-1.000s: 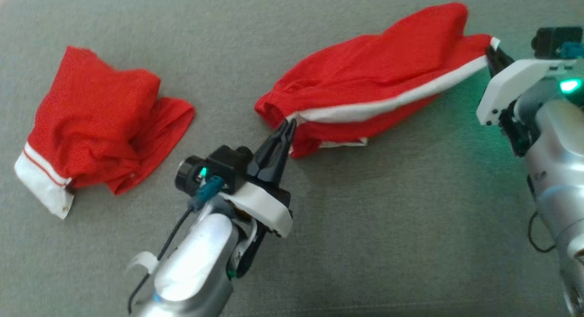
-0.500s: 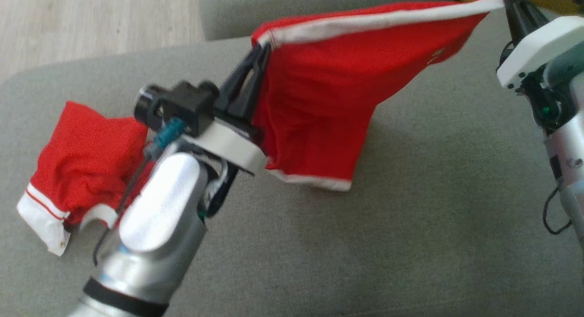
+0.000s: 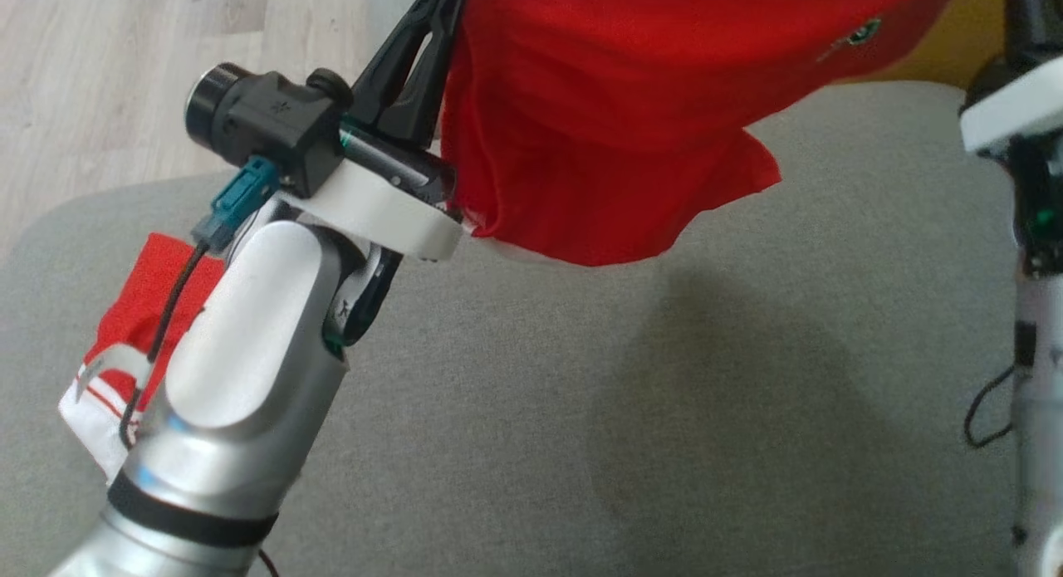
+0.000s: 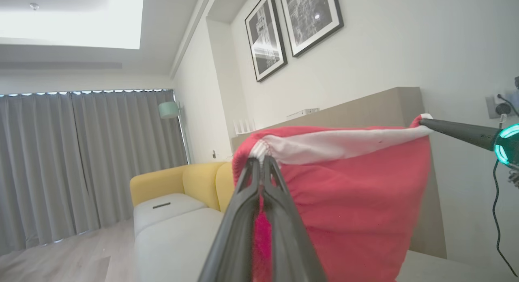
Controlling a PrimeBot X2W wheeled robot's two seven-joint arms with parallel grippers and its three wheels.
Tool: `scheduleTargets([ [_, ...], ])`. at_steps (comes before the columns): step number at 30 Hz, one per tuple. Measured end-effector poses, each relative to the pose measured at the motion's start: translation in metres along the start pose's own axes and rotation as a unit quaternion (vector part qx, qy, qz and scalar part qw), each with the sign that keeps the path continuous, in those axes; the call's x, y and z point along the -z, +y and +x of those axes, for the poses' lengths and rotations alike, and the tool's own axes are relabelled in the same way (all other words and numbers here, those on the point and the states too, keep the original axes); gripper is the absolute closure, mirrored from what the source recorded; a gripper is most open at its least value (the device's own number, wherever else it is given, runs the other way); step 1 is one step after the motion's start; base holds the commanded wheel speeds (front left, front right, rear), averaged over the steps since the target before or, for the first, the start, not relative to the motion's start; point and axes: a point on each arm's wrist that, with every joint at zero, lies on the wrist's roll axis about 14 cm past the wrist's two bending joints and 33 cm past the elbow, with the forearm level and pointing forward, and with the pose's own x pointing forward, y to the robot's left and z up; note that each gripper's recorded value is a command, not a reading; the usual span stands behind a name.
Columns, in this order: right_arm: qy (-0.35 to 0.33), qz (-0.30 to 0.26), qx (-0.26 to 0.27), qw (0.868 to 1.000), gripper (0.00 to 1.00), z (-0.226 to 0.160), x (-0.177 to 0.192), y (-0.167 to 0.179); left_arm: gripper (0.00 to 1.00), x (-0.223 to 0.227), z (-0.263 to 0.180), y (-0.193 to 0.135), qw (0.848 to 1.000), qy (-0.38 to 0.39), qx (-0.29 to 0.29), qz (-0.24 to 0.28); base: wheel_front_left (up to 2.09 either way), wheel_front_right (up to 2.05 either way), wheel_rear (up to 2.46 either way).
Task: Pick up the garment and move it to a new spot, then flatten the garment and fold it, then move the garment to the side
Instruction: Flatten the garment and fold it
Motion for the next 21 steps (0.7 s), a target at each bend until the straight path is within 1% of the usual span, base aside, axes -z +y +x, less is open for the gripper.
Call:
scheduleTargets([
  [4,-0.002,0.003,0.008,1.000,1.00,-0.016,-0.003,0.008,1.00,-0.011,-0.003,-0.003,1.000,-0.012,0.002,0.000,0.00,0.00,0.00],
  [8,0.021,-0.007,0.022,0.999,1.00,-0.037,0.004,0.011,1.00,0.003,-0.019,-0.008,1.000,0.019,0.002,-0.015,0.00,0.00,0.00],
  [12,0.030,-0.015,0.028,0.999,1.00,-0.040,0.001,0.011,1.00,0.013,-0.020,-0.006,0.999,0.038,0.010,-0.012,0.00,0.00,0.00],
  [16,0.039,-0.015,0.041,0.998,1.00,-0.021,0.009,0.000,1.00,0.030,-0.003,0.002,0.998,0.055,0.024,-0.009,0.00,0.00,0.00],
  [21,0.038,-0.020,0.044,0.998,1.00,0.037,0.026,-0.009,1.00,0.063,0.040,0.030,0.997,0.068,0.039,0.012,0.00,0.00,0.00],
])
